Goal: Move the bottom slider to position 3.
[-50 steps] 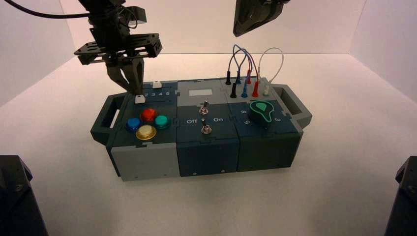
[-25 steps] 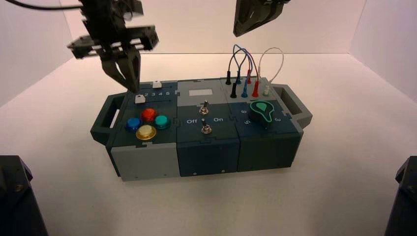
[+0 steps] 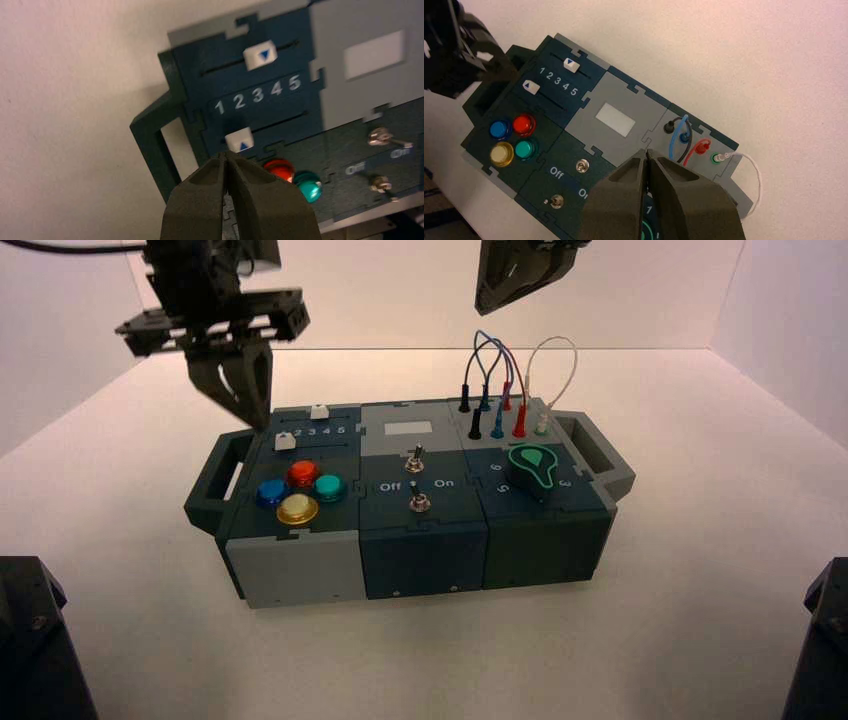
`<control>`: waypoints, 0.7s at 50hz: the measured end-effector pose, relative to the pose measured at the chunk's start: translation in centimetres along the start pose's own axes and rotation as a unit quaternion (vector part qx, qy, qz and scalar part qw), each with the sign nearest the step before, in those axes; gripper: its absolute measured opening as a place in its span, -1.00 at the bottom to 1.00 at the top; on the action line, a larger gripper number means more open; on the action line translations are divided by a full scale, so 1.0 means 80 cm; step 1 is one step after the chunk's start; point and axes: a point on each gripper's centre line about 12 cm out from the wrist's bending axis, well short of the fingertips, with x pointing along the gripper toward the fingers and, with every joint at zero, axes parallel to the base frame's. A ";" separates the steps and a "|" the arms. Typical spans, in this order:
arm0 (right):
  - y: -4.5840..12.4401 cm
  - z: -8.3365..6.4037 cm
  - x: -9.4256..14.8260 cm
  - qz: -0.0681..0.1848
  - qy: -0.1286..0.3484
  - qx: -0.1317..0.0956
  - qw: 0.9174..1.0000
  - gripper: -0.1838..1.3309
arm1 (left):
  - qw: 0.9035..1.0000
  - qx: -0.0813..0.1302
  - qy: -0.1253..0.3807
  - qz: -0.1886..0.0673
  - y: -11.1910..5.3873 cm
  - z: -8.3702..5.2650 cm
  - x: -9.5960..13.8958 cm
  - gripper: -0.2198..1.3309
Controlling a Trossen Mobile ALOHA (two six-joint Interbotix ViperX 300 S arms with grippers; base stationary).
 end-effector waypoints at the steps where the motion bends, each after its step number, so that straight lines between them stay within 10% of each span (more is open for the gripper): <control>1: 0.000 -0.001 0.000 0.000 0.000 0.001 1.000 -0.95 | 1.000 -0.001 0.001 0.000 0.000 0.000 0.000 -0.92; 35: 0.000 -0.001 0.000 0.000 0.003 0.001 1.000 -0.95 | 1.000 0.002 -0.004 0.003 0.000 0.008 0.009 -0.92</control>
